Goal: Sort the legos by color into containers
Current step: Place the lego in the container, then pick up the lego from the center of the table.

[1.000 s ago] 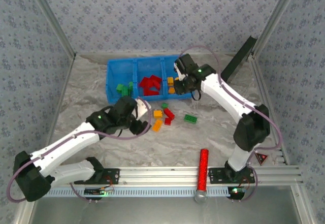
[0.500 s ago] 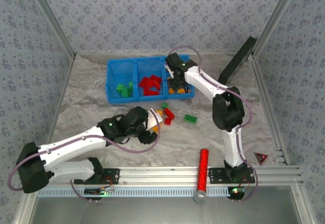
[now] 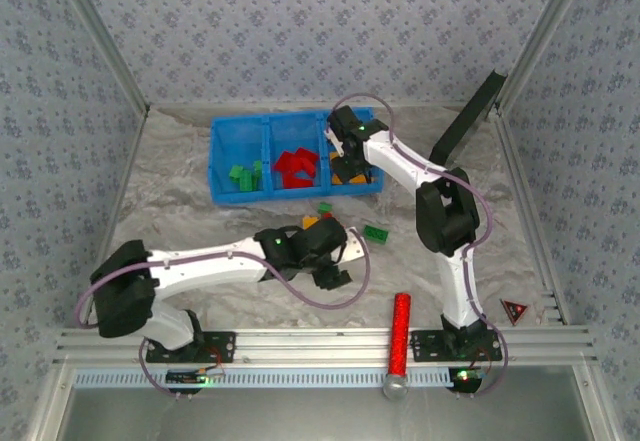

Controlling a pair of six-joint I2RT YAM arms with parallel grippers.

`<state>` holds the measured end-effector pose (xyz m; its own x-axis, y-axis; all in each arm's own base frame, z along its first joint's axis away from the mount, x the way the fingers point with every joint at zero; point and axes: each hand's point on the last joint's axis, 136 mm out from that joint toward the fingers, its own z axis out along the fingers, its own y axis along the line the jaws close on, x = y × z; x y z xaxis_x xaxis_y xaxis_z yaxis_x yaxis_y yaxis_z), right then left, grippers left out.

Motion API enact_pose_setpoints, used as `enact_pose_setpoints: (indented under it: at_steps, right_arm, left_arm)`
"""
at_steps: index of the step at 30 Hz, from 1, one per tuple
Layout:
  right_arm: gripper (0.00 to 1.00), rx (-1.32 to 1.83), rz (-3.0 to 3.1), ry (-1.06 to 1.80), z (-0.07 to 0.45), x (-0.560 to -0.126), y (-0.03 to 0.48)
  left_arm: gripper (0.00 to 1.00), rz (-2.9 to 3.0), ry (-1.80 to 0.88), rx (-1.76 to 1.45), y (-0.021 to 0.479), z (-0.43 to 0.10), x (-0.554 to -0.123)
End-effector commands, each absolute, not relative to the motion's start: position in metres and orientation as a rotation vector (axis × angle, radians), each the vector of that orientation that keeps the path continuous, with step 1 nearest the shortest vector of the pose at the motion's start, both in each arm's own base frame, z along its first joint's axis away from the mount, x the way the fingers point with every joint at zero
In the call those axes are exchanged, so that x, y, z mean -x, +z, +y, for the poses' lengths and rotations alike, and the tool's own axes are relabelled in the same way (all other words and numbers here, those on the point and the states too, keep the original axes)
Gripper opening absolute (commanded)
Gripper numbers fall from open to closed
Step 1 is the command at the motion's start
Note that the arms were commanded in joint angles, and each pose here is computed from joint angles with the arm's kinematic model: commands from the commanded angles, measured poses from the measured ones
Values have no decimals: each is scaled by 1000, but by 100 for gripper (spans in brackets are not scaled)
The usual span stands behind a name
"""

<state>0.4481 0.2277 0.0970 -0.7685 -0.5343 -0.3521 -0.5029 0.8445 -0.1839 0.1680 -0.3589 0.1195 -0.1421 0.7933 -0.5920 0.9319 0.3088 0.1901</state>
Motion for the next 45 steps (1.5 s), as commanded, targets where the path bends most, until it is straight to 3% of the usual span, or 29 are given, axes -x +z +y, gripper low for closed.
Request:
enact_pose_setpoints:
  at_steps: [1, 14, 25, 35, 45]
  right_arm:
    - [53, 802, 2633, -88, 221, -438, 108]
    - [67, 726, 2539, 84, 207, -414, 186]
    - [77, 449, 2492, 211, 146, -382, 227]
    - [81, 257, 2465, 352, 90, -359, 219]
    - [81, 224, 2476, 368, 84, -361, 209]
  left_arm:
    - [76, 1843, -233, -1584, 120, -386, -181]
    - [79, 1556, 24, -1806, 85, -439, -214]
    - [81, 1557, 109, -1854, 54, -454, -238]
    - [84, 1823, -141, -1925, 29, -449, -246]
    - [77, 2000, -284, -2047, 3, -432, -226]
